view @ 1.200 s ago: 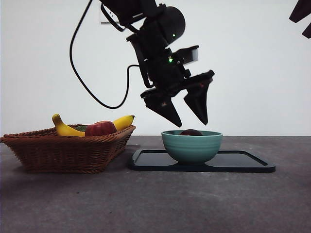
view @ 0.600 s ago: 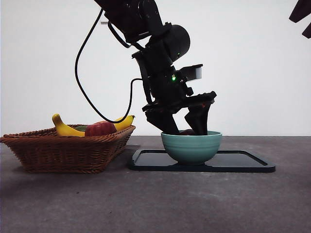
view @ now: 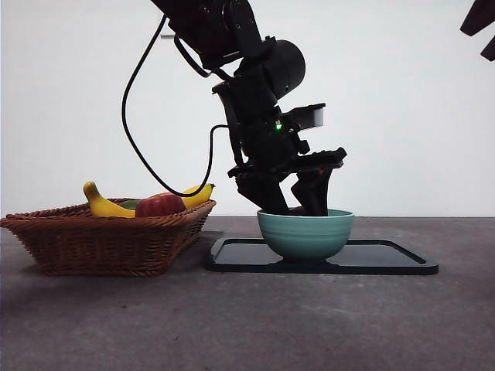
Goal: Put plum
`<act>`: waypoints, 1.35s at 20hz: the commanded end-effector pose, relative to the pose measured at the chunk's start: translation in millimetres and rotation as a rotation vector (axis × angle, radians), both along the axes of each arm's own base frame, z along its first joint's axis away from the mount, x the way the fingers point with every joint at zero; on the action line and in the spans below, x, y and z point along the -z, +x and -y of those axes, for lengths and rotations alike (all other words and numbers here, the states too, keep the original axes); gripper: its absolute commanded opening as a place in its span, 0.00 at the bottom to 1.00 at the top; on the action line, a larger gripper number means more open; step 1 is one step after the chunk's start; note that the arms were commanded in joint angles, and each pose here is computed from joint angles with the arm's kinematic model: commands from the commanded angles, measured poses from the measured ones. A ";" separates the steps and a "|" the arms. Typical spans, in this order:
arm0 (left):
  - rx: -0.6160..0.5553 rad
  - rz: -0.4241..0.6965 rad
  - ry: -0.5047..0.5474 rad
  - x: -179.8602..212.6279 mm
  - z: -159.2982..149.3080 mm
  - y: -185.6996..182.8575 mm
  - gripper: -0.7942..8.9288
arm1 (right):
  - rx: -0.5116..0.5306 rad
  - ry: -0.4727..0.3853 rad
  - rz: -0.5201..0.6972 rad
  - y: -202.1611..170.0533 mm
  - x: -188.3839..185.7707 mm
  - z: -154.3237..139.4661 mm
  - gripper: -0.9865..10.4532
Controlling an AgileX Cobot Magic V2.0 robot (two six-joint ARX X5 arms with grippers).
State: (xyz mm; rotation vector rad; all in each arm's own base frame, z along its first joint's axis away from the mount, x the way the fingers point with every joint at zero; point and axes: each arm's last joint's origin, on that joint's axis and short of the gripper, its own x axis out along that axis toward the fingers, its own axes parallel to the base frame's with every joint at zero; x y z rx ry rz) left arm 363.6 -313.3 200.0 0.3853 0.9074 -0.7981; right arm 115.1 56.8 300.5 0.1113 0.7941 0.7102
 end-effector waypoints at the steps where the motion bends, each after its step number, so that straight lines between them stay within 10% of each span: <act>1: 0.017 -0.001 0.010 6.8 7.9 1.3 0.33 | -0.013 0.001 0.013 0.7 -2.3 -1.2 0.23; 15: 0.004 0.171 -0.135 -108.4 -22.9 -26.0 0.33 | -0.012 -0.002 0.015 0.7 -2.3 -1.1 0.23; 27: -0.218 0.267 -0.193 -242.3 -166.2 -99.2 0.33 | -0.016 -0.001 0.029 1.4 -3.0 -1.3 0.23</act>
